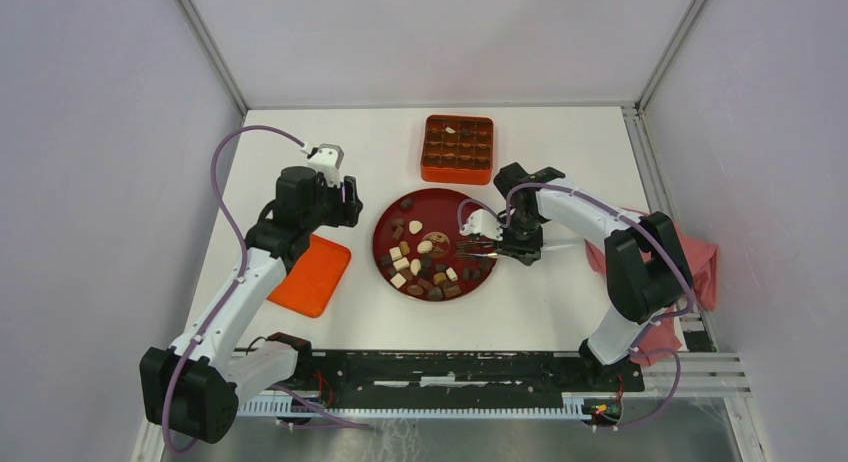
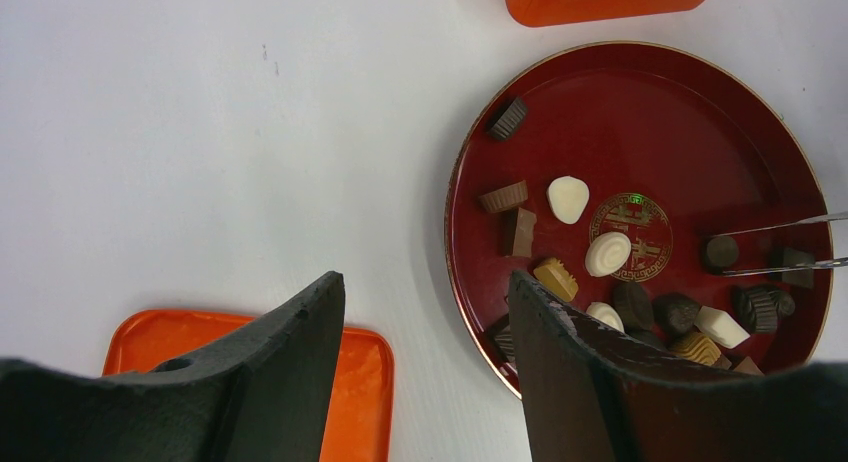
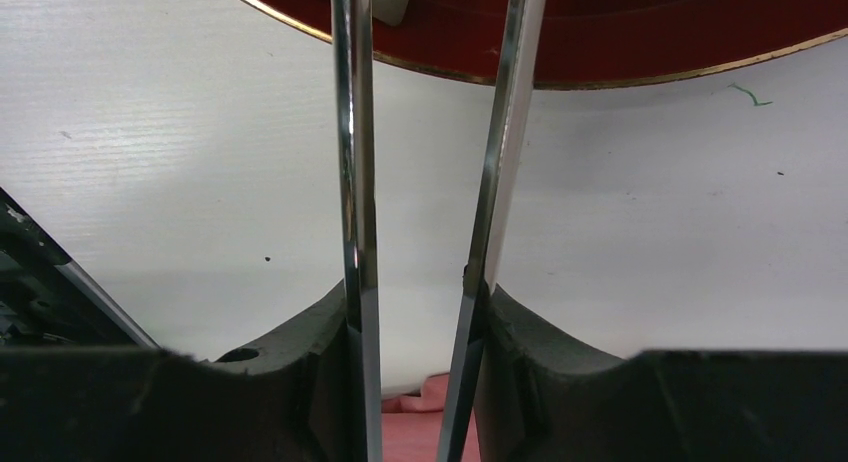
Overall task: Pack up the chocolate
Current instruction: Pick up the fake chocolate from the plate.
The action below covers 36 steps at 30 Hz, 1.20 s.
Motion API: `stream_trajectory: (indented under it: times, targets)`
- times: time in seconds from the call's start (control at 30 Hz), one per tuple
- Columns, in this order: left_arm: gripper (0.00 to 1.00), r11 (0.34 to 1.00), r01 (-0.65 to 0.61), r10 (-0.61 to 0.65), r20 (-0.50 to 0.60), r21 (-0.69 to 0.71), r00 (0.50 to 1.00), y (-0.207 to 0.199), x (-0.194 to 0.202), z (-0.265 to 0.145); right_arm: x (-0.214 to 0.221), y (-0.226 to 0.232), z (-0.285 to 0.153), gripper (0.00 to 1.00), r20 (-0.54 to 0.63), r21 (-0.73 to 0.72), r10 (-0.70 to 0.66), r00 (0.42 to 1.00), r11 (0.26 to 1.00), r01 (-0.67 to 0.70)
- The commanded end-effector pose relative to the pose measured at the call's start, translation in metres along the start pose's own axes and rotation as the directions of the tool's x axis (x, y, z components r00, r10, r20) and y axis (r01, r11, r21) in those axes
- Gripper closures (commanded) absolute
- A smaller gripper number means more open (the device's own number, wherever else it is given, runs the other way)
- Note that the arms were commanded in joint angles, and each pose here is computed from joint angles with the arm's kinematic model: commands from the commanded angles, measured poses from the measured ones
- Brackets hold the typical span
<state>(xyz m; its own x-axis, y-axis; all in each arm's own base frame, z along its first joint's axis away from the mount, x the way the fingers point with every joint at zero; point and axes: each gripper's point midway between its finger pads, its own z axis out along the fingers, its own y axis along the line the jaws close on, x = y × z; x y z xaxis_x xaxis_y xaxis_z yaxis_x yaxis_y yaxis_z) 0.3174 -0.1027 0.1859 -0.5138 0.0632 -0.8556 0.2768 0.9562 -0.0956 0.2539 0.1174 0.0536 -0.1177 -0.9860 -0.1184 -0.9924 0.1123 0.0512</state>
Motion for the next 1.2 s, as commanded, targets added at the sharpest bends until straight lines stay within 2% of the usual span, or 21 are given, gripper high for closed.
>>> stream_trajectory:
  times: [0.0, 0.13, 0.37, 0.9, 1.0, 1.17]
  targets:
    - [0.33, 0.999, -0.049, 0.049, 0.039, 0.009, 0.998, 0.001, -0.01, -0.004, -0.012, -0.009, -0.013, 0.69, 0.035, 0.032, -0.008, 0.999, 0.999, 0.007]
    - [0.33, 0.999, -0.049, 0.049, 0.04, 0.008, 0.998, 0.001, -0.01, -0.004, -0.016, -0.009, -0.017, 0.84, 0.054, 0.039, -0.006, 0.999, 0.999, 0.004]
    - [0.33, 0.999, -0.049, 0.049, 0.041, 0.01, 0.998, 0.0, -0.011, -0.004, -0.017, -0.011, -0.02, 1.0, 0.071, 0.053, 0.006, 0.997, 0.999, -0.01]
    - [0.33, 0.999, -0.049, 0.049, 0.039, 0.008, 0.998, 0.001, -0.01, -0.004, -0.022, -0.025, -0.035, 1.0, 0.153, 0.07, 0.052, 0.987, 0.996, -0.064]
    - [0.33, 0.999, -0.049, 0.048, 0.04, 0.007, 0.998, 0.001, -0.01, -0.004, -0.026, -0.038, -0.044, 1.0, 0.202, 0.095, 0.093, 0.975, 0.989, -0.114]
    - [0.33, 0.999, -0.049, 0.049, 0.044, 0.008, 0.998, 0.001, -0.011, -0.005, -0.034, -0.085, -0.067, 1.0, 0.308, 0.16, 0.198, 0.93, 0.953, -0.256]
